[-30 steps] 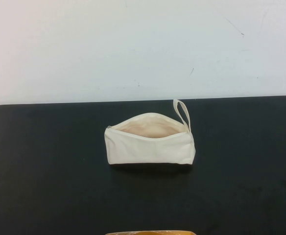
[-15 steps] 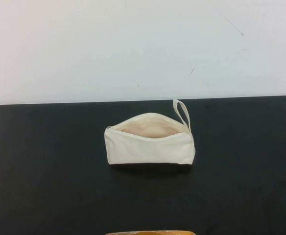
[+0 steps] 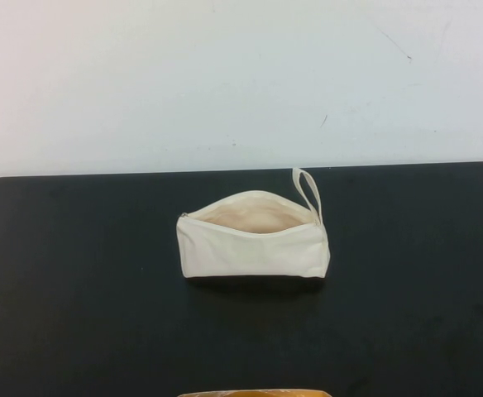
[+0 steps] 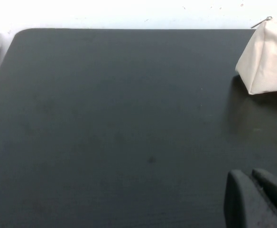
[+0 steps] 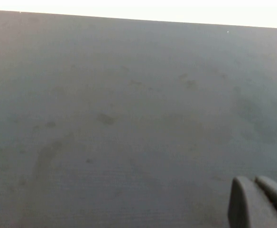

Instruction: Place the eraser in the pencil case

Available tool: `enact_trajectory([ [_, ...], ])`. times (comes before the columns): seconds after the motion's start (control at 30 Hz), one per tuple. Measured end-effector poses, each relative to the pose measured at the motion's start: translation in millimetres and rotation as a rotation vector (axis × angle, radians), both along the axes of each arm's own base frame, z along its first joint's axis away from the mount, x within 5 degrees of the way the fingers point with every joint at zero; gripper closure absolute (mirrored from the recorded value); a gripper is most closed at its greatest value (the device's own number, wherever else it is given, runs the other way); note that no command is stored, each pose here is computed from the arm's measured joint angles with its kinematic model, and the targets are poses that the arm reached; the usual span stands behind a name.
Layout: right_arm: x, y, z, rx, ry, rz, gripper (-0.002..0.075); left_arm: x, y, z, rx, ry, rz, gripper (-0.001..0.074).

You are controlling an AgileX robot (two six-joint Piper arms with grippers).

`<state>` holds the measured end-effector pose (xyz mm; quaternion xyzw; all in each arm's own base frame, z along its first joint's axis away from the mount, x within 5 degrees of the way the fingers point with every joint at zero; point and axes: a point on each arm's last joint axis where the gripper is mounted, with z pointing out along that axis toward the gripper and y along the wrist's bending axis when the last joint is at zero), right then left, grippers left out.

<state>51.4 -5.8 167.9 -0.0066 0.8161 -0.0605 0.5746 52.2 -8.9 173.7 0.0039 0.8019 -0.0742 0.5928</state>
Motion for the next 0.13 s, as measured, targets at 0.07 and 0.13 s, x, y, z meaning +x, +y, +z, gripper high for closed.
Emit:
enact_trajectory([
  [0.07,0.0,0.0,0.0,0.0,0.0,0.0,0.0727,0.0,0.0,0.0,0.0,0.0,0.0,0.0736],
  [0.13,0.0,0.0,0.0,0.0,0.0,0.0,0.0727,0.0,0.0,0.0,0.0,0.0,0.0,0.0736],
])
